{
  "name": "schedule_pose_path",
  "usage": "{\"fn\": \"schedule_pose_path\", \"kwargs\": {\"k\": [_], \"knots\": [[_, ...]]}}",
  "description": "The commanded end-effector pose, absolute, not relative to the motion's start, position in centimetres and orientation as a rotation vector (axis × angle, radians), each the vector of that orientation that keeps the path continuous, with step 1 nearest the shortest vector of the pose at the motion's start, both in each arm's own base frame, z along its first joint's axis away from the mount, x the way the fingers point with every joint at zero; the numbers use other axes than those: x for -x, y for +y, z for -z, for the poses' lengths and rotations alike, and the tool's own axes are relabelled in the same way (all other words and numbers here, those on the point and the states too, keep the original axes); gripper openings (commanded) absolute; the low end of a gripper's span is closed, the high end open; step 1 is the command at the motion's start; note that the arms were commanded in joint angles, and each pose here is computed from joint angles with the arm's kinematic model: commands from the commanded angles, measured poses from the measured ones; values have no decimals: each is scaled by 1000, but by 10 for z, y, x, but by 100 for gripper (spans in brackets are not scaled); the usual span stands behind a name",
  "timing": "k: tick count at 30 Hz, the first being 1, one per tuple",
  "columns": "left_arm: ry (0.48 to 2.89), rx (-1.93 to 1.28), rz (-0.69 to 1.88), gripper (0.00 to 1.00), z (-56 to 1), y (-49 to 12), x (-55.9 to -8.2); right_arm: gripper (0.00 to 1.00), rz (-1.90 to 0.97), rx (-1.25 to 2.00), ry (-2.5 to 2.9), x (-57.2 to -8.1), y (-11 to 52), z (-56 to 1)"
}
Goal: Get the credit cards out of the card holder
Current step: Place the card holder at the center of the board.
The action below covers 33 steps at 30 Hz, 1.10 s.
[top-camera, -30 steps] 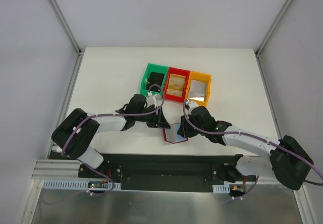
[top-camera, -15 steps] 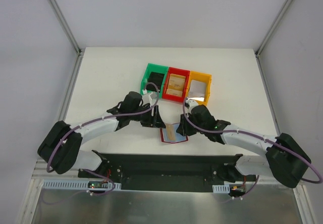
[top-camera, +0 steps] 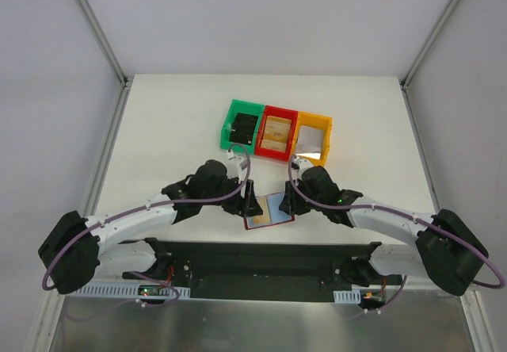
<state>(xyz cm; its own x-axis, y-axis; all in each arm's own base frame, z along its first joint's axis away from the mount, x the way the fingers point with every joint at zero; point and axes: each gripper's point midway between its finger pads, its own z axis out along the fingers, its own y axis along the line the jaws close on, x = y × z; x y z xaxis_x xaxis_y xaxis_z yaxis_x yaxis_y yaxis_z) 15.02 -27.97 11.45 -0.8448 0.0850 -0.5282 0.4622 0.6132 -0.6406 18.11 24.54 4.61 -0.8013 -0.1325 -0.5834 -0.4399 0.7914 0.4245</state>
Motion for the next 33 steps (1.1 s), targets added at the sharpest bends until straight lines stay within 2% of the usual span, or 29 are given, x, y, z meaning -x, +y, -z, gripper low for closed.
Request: {"fn": "schedule_pose_path", "kwargs": {"k": [1,6,10,13,22,33], "knots": [[2465,-322,1031,59,-92,-283,-166,34,-769,401,2452,-179,245,-43],[2577,-209,938,52,-60,-274,-166,38,-704,369,2487,-177,232,-35],[2600,-170,884,54,-49,-268,-168,45,-670,356,2506,-172,223,-29],[2605,-170,847,56,-44,-267,-172,46,-667,339,2520,-167,218,-25],[2637,-197,768,51,-29,-272,-186,41,-705,320,2544,-153,215,-17],[2573,-202,761,52,-46,-273,-211,44,-706,297,2509,-153,212,-36]]}}
